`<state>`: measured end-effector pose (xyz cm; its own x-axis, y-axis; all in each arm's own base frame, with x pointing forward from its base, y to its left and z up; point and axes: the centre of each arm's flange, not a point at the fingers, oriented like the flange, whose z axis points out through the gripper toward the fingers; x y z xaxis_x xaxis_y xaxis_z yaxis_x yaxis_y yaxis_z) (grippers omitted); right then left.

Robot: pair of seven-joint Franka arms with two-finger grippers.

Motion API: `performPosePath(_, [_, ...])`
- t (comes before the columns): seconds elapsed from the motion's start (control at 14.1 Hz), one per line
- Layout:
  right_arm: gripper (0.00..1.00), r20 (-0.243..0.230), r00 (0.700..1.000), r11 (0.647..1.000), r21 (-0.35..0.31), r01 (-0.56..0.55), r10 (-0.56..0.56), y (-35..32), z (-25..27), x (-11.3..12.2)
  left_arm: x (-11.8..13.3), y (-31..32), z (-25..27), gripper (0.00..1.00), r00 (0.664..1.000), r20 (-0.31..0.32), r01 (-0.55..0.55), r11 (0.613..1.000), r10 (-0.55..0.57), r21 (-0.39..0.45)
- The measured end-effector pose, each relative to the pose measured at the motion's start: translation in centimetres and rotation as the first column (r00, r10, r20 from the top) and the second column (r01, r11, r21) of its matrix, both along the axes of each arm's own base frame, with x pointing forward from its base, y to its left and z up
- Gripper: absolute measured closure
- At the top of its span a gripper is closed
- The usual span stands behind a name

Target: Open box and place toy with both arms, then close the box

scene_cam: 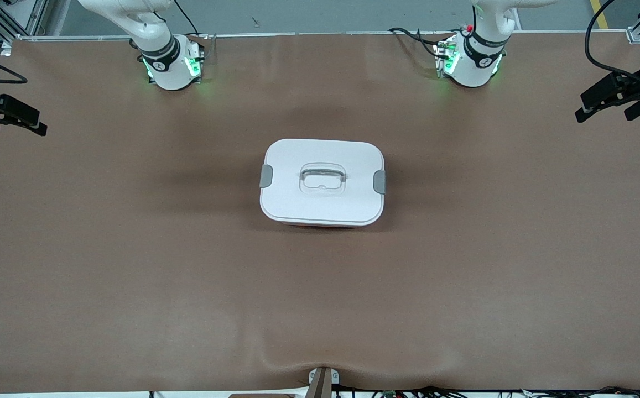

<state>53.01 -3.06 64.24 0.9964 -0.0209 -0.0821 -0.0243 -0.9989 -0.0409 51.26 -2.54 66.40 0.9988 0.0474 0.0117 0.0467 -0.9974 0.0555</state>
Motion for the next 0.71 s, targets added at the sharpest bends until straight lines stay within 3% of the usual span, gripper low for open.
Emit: performPosePath(0.71, [0.00,0.000,1.000,1.000,0.000,0.000,0.000,0.00,0.00,0.00,-0.01,-0.38,0.12,0.00,1.000,0.004,0.017,1.000,-0.017,0.017])
